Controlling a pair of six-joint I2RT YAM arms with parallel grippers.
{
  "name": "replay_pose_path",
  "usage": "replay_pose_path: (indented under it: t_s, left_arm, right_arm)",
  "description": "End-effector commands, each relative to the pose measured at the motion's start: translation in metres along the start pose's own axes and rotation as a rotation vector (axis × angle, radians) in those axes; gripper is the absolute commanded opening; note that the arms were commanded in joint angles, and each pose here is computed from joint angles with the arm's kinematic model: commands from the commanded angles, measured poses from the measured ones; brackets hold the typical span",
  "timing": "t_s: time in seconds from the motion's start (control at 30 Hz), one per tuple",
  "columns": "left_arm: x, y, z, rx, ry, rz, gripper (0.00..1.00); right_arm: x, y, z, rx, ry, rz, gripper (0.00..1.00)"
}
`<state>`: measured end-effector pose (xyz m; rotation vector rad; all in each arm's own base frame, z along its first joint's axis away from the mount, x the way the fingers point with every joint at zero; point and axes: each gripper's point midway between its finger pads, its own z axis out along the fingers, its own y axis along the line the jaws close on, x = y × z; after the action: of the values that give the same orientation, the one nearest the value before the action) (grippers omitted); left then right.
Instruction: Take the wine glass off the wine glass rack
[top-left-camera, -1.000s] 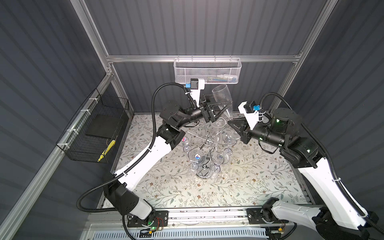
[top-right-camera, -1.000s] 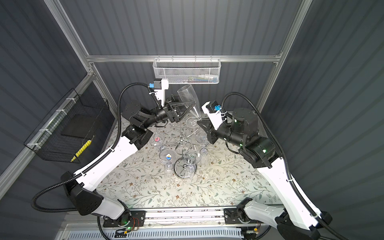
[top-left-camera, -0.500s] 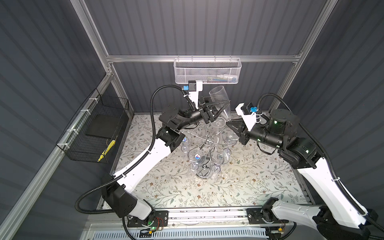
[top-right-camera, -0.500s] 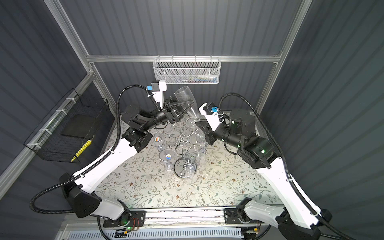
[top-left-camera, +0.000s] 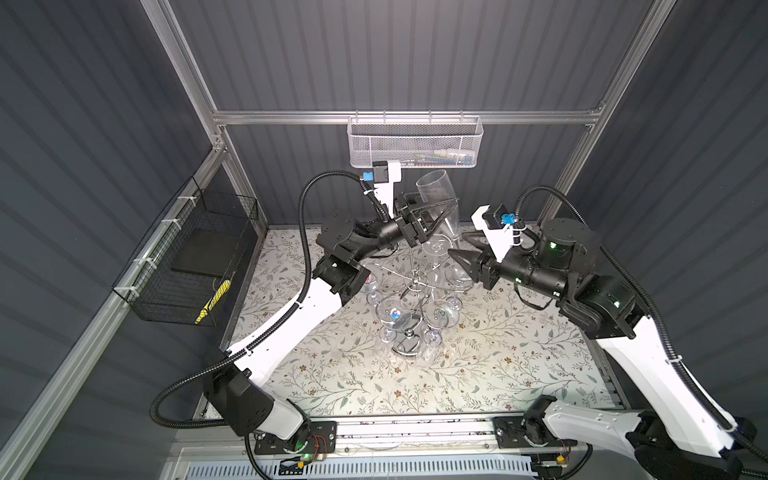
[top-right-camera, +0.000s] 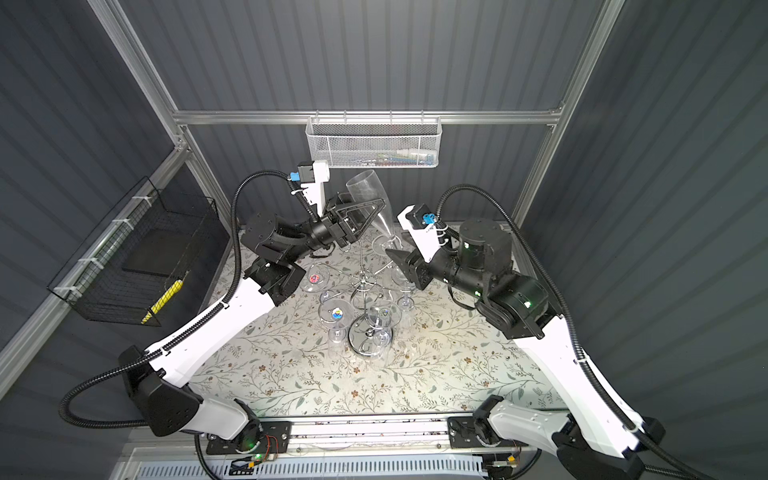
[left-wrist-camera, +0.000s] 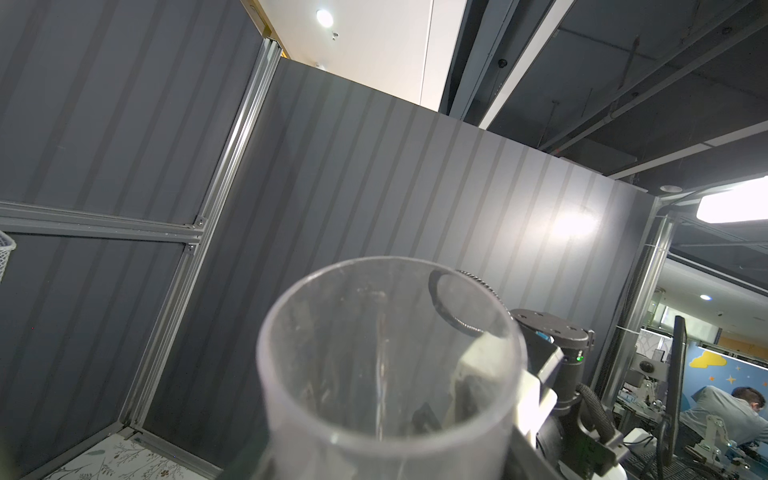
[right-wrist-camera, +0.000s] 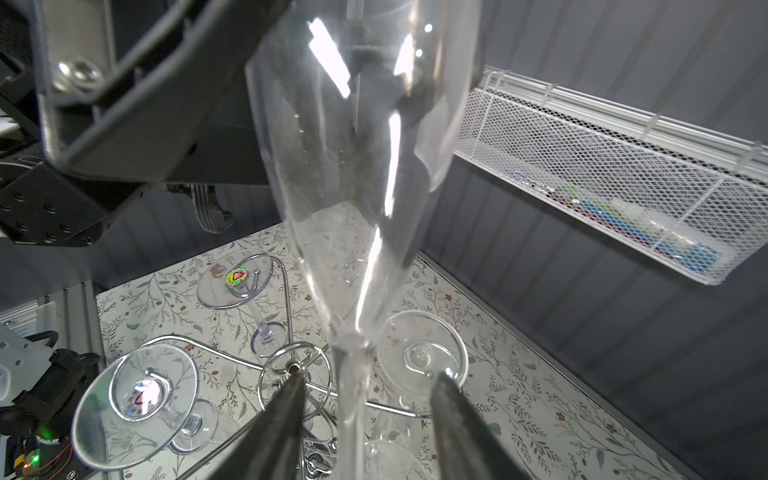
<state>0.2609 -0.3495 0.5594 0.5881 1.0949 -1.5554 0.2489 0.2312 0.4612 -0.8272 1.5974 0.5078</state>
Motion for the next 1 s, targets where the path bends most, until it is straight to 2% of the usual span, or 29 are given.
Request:
replay_pose_path:
  t_s: [0.0,0.13,0.23,0.33,0.43,0.53,0.7,0.83,0.97]
  left_arm:
    - [-0.026,-0.015,-0.005,-0.009,-0.065,0.086,0.5]
    - [-0.037,-0.017,-0.008,-0.069,-0.064,0.191,0.51]
    - [-0.042,-0.012,-0.009,-0.14,-0.036,0.282,0.52]
    - [-0.048,-0.005,-0.012,-0.23,0.009,0.375,0.52]
    - [-0.061,0.007,-0.021,-0.337,-0.012,0.465,0.52]
    - [-0.08,0.018,-0.027,-0.404,-0.032,0.509,0.52]
    - [-0.12,0.056,-0.046,-0.5,-0.07,0.545,0.52]
    - [-0.131,0.097,-0.068,-0.634,-0.062,0.61,0.52]
    - [-0.141,0.135,-0.1,-0.723,-0.075,0.613,0.52]
  right_arm:
    - [-0.027,-0.013,-0.02,0.089,-0.118,0.001,0.99]
    - [-0.052,-0.022,-0.049,0.166,-0.261,-0.002,0.99]
    - [-0.063,-0.027,-0.068,0.207,-0.319,0.002,0.99]
    - [-0.066,-0.029,-0.082,0.233,-0.344,0.007,0.99]
    - [-0.065,-0.031,-0.09,0.25,-0.343,0.007,0.99]
    - [-0.063,-0.032,-0.093,0.259,-0.339,0.011,0.99]
    - [-0.062,-0.031,-0.092,0.255,-0.335,0.021,0.99]
    - [-0.058,-0.032,-0.089,0.255,-0.325,0.027,0.99]
    - [-0.054,-0.034,-0.086,0.269,-0.312,0.026,0.99]
